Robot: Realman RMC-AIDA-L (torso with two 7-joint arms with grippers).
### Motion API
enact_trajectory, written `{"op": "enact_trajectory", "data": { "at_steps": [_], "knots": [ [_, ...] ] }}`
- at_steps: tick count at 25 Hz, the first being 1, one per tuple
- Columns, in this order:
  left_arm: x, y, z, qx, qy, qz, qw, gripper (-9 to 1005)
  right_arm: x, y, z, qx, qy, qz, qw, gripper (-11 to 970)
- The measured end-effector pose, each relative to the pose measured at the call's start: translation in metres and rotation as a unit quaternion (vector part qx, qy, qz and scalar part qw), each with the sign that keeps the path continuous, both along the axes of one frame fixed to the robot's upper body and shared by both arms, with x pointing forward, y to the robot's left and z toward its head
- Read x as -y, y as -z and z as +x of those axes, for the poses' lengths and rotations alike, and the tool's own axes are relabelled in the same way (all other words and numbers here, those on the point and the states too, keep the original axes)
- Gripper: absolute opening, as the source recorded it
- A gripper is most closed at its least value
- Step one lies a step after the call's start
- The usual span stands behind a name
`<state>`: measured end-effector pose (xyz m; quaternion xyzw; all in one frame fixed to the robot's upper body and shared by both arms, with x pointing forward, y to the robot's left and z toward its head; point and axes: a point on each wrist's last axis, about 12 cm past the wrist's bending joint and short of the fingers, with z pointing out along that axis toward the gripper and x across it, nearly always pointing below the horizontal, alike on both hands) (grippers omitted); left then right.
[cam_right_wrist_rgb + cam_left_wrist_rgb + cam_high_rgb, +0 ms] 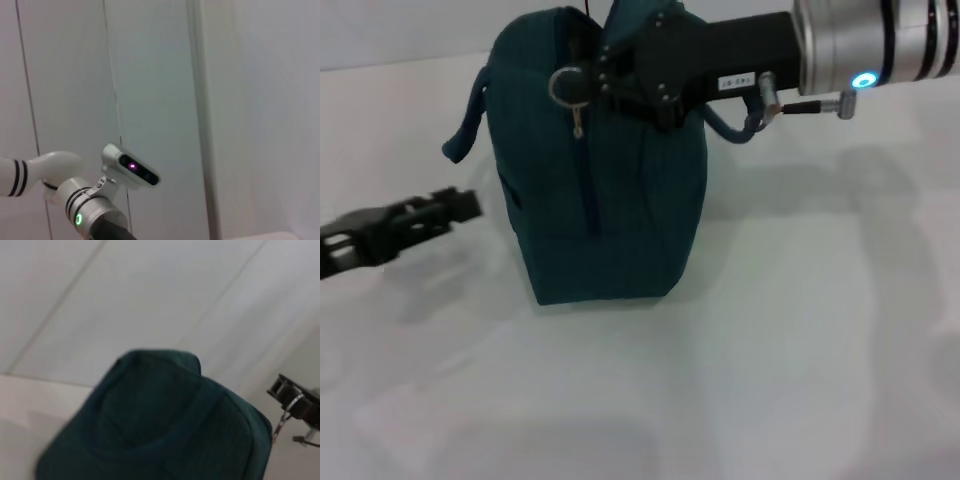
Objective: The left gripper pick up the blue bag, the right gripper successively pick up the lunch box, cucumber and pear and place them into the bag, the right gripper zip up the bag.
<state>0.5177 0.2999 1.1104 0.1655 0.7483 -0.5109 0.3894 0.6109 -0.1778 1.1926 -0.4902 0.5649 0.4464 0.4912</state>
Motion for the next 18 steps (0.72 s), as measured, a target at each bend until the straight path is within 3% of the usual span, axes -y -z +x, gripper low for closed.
{"op": "enact_trajectory", "data": {
  "at_steps": [6,18],
  "knots": [
    [0.032,0.016,0.016,-0.016,0.026,0.003,1.0,533,-0.003,0.002,0.002,0.005,0.001,-0.01,1.0,56],
    [0.052,0.025,0.028,0.0,0.01,0.01,1.0,530,-0.008,-0.002,0.003,0.015,-0.002,-0.001,1.0,60]
  ]
}}
